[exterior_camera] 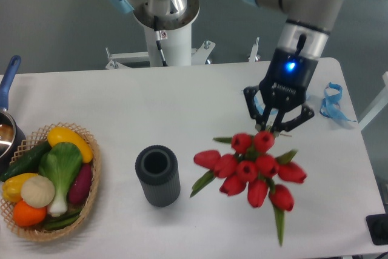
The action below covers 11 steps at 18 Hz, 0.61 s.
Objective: Pick up the flowers from the table
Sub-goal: 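Lift the grasped tulip bouquet up off the table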
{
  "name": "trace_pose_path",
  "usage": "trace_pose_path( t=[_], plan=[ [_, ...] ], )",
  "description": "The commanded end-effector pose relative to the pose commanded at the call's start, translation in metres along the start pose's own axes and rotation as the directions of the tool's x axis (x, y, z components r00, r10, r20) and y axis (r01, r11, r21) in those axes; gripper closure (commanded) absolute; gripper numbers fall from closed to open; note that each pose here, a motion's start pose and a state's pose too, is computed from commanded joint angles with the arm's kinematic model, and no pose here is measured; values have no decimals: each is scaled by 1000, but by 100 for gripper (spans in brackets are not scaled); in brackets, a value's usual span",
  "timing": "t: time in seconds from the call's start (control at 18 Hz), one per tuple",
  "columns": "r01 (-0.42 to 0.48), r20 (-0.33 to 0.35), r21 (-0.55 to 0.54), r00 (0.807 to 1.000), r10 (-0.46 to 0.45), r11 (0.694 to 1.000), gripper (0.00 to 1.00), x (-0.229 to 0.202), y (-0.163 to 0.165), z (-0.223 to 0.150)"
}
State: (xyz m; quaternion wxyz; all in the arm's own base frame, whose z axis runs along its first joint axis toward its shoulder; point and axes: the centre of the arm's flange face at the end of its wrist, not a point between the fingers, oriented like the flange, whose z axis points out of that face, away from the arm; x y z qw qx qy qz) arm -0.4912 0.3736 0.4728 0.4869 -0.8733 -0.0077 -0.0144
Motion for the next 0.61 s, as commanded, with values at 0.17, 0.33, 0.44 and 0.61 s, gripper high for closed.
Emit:
trace_pose_path(
  t=[0.17,0.33,0.44,0.61],
  plan=[
    [9,-5,29,1000,-9,1000,91,-2,2,-6],
    [7,-4,30,1000,-7,1000,91,0,7,-6],
    [9,-3,29,1000,-9,1000,91,3,8,-7],
    [8,-2,30,1000,-8,1000,91,7,8,-8]
  ],
)
